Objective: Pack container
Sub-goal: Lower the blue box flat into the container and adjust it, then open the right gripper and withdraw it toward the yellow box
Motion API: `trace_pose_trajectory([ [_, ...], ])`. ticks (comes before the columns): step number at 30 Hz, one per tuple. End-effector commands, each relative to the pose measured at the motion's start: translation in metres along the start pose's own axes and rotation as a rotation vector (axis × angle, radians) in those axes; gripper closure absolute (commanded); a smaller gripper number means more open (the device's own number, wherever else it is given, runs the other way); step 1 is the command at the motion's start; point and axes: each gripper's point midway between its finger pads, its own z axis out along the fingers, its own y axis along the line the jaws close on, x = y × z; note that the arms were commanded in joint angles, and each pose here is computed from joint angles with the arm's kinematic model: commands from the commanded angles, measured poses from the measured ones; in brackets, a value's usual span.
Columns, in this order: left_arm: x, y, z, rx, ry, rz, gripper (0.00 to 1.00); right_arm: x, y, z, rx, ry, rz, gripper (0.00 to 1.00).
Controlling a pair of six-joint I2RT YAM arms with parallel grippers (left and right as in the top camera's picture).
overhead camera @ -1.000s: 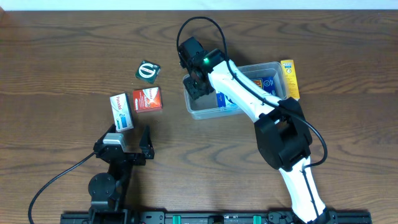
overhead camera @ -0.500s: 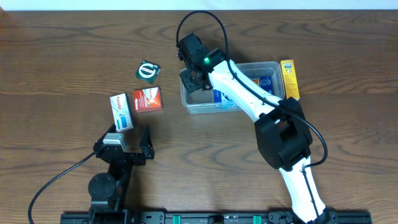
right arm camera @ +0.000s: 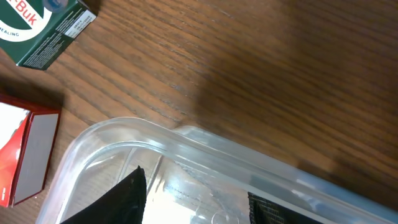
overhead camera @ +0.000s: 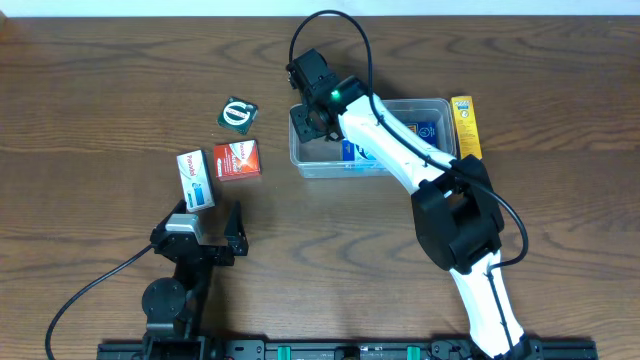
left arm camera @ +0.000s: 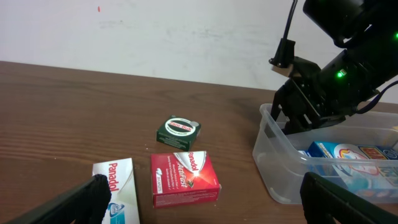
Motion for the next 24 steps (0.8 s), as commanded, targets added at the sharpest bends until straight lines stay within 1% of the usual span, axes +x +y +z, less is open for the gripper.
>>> trace_pose_trajectory([
  [1,0.015,0.002,0.001,-0.001,0.046,0.005,0.02,-0.011,-0.003,-0.009,0.000,-0.026,0.028,0.47],
  [5,0.015,0.002,0.001,-0.001,0.046,0.005,0.02,-0.013,-0.003,-0.021,0.002,-0.019,0.028,0.43],
  [7,0.015,0.002,0.001,-0.001,0.046,0.005,0.02,-0.017,-0.003,-0.037,0.004,-0.017,0.029,0.41],
  [9,0.015,0.002,0.001,-0.001,0.046,0.005,0.02,-0.022,-0.003,-0.056,0.004,-0.020,0.031,0.37],
  [12,0.015,0.002,0.001,-0.001,0.046,0.005,0.02,-0.029,-0.010,-0.089,0.009,-0.035,0.050,0.28],
  [15,0.015,0.002,0.001,-0.001,0.046,0.005,0.02,-0.035,-0.029,-0.126,0.029,-0.055,0.099,0.16],
  [16,0.015,0.002,0.001,-0.001,0.046,0.005,0.02,-0.036,-0.040,-0.140,0.037,-0.064,0.123,0.06],
  [17,0.015,0.002,0.001,-0.001,0.046,0.005,0.02,-0.037,-0.052,-0.153,0.047,-0.071,0.150,0.01],
  [20,0.015,0.002,0.001,-0.001,0.046,0.005,0.02,-0.035,-0.092,-0.184,0.078,-0.087,0.224,0.01],
  [24,0.015,0.002,0.001,-0.001,0.046,0.005,0.02,-0.019,-0.163,-0.224,0.150,-0.085,0.361,0.01],
])
